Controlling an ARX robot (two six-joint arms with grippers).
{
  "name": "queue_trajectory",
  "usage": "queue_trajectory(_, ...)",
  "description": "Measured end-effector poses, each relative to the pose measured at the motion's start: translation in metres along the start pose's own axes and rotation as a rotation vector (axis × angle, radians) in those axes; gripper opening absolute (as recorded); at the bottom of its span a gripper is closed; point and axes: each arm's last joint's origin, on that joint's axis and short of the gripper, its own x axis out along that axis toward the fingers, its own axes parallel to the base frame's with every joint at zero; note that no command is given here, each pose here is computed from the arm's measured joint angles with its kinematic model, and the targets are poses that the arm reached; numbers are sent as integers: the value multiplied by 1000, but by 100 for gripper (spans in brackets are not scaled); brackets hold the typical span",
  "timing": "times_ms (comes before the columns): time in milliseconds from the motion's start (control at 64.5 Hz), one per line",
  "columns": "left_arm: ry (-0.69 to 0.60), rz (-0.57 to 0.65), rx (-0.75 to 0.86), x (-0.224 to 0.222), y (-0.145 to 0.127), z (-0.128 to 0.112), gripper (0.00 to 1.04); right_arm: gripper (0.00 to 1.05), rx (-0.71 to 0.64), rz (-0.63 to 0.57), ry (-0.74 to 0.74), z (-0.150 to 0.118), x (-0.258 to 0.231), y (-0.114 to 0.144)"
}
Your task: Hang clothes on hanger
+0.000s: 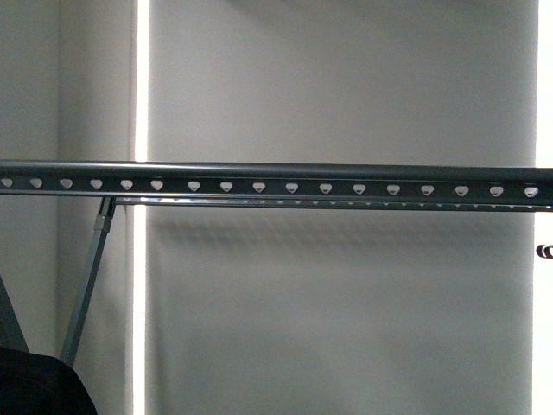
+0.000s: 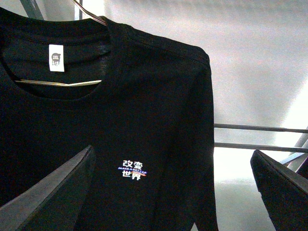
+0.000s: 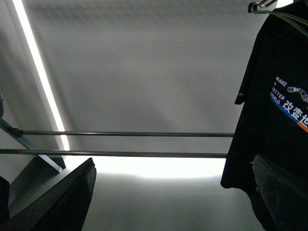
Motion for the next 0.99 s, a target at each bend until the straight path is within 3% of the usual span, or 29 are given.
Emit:
queue_trajectory(372,0,0,0,0,0,0,98,97,0,0,0,0,0,0)
queue_trajectory(496,95,3,-37,2,-7,-3,98,97,0,0,0,0,0,0)
queue_trajectory(620,38,72,-42,4,-16,23,98,97,0,0,0,0,0,0)
queue_trajectory(744,11,218,-91,15,-19,53,98,97,0,0,0,0,0,0)
queue_trajectory(992,107,463,-236,80,-27,102,98,97,0,0,0,0,0,0)
